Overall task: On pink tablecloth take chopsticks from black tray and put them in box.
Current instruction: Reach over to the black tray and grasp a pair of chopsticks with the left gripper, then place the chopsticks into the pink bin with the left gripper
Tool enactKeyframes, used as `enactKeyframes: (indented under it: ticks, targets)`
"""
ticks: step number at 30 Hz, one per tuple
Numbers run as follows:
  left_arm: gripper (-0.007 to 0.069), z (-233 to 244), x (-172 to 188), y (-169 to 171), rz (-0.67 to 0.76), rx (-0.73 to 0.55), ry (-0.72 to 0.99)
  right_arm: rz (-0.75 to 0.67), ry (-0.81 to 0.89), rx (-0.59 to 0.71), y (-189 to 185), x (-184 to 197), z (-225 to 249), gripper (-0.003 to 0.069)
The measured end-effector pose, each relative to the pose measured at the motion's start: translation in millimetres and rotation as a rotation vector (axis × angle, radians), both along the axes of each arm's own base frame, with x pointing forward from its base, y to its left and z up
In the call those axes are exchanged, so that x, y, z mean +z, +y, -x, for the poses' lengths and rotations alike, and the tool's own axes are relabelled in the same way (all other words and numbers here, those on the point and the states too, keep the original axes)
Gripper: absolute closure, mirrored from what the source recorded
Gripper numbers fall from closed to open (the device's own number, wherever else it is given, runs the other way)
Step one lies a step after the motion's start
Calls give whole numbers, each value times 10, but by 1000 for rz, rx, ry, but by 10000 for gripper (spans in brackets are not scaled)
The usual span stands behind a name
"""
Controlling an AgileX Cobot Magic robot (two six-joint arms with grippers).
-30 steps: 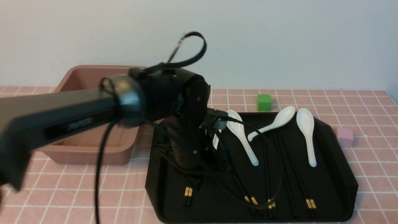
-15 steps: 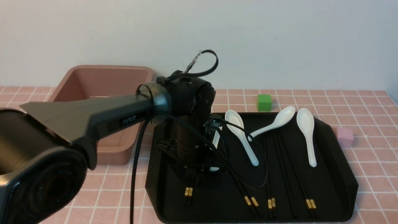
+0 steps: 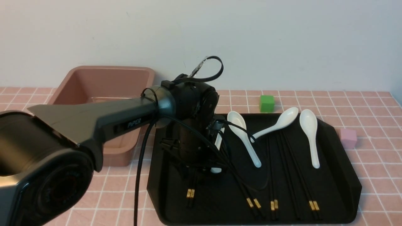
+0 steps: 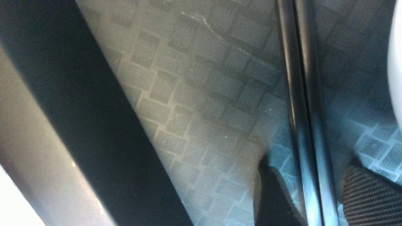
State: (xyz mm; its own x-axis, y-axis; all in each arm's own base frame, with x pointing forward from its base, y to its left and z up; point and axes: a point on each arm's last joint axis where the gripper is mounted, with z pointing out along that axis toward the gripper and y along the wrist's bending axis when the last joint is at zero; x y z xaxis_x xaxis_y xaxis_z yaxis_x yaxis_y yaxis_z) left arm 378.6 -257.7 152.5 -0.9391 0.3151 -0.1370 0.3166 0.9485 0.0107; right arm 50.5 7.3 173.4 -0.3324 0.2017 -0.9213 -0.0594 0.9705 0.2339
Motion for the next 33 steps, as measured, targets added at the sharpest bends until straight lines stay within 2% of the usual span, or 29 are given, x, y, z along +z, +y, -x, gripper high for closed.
enactKeyframes:
  ticks: [2, 7, 18, 30, 33]
  targets:
    - [335, 2, -6, -2, 2, 1, 3, 0, 0, 0, 0, 0, 0, 419]
    - [512, 12, 2, -19, 18, 25, 15, 0, 0, 0, 0, 0, 0, 419]
    - [510, 40, 94, 39, -12, 50, 11, 0, 0, 0, 0, 0, 0, 419]
    - [510, 188, 721, 171, -8, 47, -41, 0, 0, 0, 0, 0, 0, 419]
    - [510, 257, 1046, 252, 3, 34, -110, 0, 0, 0, 0, 0, 0, 419]
